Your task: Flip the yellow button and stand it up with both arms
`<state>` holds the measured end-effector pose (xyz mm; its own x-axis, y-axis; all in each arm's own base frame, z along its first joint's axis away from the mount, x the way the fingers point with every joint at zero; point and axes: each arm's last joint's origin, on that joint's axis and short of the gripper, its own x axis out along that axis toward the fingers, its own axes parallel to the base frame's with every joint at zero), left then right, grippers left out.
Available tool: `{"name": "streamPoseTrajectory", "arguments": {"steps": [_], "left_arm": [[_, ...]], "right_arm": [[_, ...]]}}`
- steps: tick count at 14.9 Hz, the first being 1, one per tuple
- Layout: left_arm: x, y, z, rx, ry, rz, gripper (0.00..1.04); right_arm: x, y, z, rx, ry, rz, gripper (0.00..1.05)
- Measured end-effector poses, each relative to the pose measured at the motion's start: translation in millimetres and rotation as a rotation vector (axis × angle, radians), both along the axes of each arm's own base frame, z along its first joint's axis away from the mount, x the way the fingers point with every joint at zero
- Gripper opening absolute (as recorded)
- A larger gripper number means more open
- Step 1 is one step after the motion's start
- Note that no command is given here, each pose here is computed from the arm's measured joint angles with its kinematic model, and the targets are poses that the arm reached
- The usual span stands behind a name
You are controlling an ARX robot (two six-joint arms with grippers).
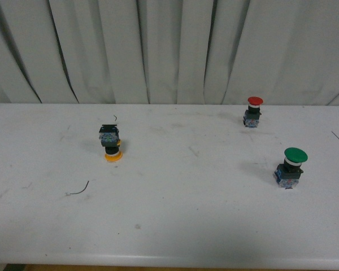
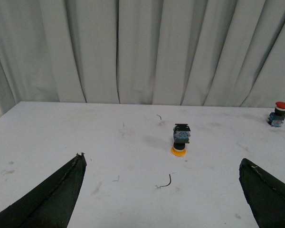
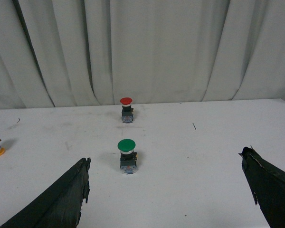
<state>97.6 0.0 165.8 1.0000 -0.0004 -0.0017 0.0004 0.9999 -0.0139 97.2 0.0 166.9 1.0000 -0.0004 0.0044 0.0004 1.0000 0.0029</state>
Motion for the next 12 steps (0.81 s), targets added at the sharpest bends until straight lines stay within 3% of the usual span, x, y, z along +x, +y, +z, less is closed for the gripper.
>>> {"name": "streamPoseTrajectory", "arguments": {"steps": [12], "left_arm": [[0.0, 0.0, 0.0, 0.000, 0.000, 0.000, 0.98]], "right_arm": [[0.0, 0.0, 0.0, 0.000, 0.000, 0.000, 0.98]]}}
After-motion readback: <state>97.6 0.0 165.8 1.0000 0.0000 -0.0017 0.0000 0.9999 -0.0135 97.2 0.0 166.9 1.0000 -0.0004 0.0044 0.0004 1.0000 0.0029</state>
